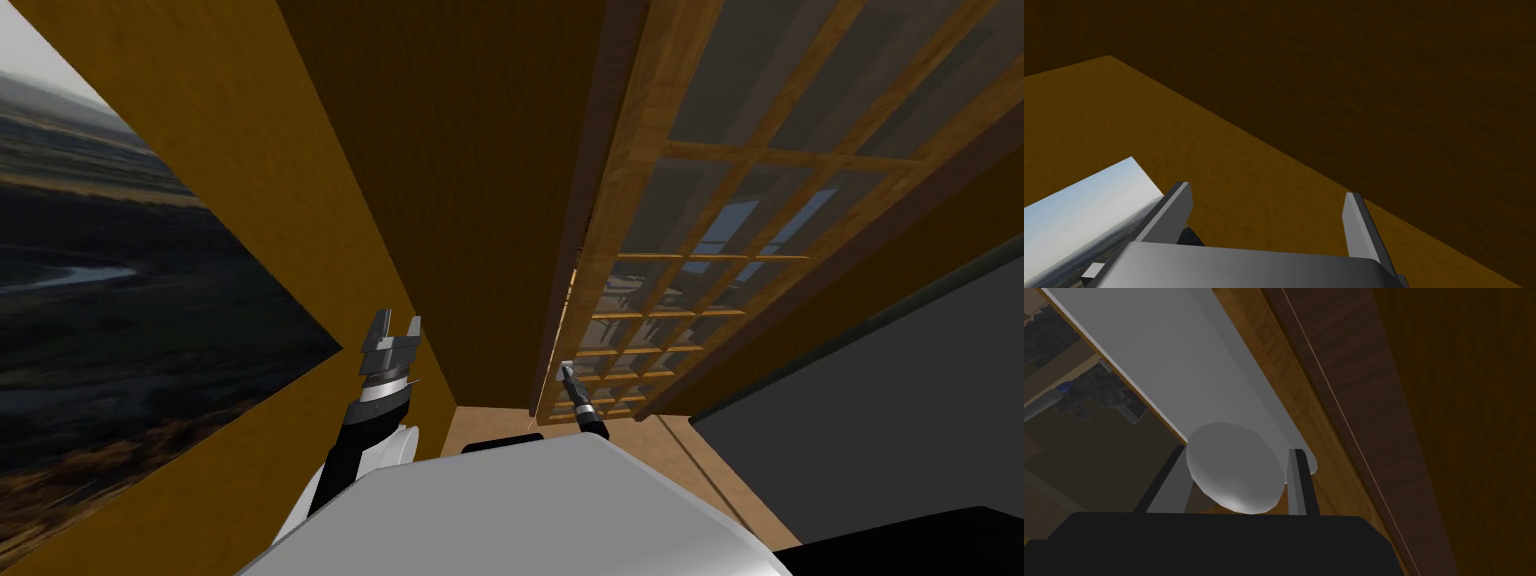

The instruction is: Pull the door open

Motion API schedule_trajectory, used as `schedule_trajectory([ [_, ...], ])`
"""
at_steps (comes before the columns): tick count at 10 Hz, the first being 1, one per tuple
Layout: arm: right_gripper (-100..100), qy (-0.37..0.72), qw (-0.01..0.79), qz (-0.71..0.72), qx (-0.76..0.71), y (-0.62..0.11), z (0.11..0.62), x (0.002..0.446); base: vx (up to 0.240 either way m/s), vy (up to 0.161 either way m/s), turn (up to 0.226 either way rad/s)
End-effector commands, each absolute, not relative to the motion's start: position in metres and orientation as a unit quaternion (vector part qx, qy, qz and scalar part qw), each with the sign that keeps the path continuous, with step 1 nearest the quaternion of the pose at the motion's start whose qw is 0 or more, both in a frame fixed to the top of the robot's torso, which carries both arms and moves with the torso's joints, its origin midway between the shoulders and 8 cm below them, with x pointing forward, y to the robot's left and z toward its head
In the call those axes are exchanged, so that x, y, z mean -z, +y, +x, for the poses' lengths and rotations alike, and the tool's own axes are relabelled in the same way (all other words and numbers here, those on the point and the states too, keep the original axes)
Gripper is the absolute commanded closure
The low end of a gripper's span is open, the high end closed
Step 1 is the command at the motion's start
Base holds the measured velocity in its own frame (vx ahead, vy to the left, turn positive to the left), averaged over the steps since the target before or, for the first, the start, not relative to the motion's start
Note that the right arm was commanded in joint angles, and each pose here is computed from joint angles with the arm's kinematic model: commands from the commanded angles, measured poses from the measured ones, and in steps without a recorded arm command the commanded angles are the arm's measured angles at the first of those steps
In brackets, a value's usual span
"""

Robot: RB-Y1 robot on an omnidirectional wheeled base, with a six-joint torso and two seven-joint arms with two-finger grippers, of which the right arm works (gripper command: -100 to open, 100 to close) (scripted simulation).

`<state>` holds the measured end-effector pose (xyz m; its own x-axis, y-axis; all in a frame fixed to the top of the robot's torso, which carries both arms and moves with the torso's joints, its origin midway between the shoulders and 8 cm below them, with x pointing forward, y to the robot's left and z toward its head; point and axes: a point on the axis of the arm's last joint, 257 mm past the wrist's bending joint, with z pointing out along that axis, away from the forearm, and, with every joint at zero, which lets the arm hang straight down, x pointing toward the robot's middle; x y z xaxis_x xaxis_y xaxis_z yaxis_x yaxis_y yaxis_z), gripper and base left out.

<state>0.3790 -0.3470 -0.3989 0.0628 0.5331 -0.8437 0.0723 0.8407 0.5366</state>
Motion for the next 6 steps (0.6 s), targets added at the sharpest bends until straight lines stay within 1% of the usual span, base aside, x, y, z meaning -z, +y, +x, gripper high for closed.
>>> schedule_trajectory([
  [1, 100, 0.655, 0.689, 0.251, -0.185, -0.3505, 0.3797, 0.3989, -0.063, -0.02, 0.064],
  [2, 100, 0.654, 0.688, 0.252, -0.186, -0.3505, 0.3797, 0.3989, -0.05, -0.008, 0.029],
  [4, 100, 0.639, 0.683, 0.284, -0.212, -0.3558, 0.3824, 0.3979, -0.07, -0.004, 0.089],
  [6, 100, 0.628, 0.678, 0.305, -0.23, -0.3586, 0.3837, 0.3974, -0.054, -0.016, 0.054],
])
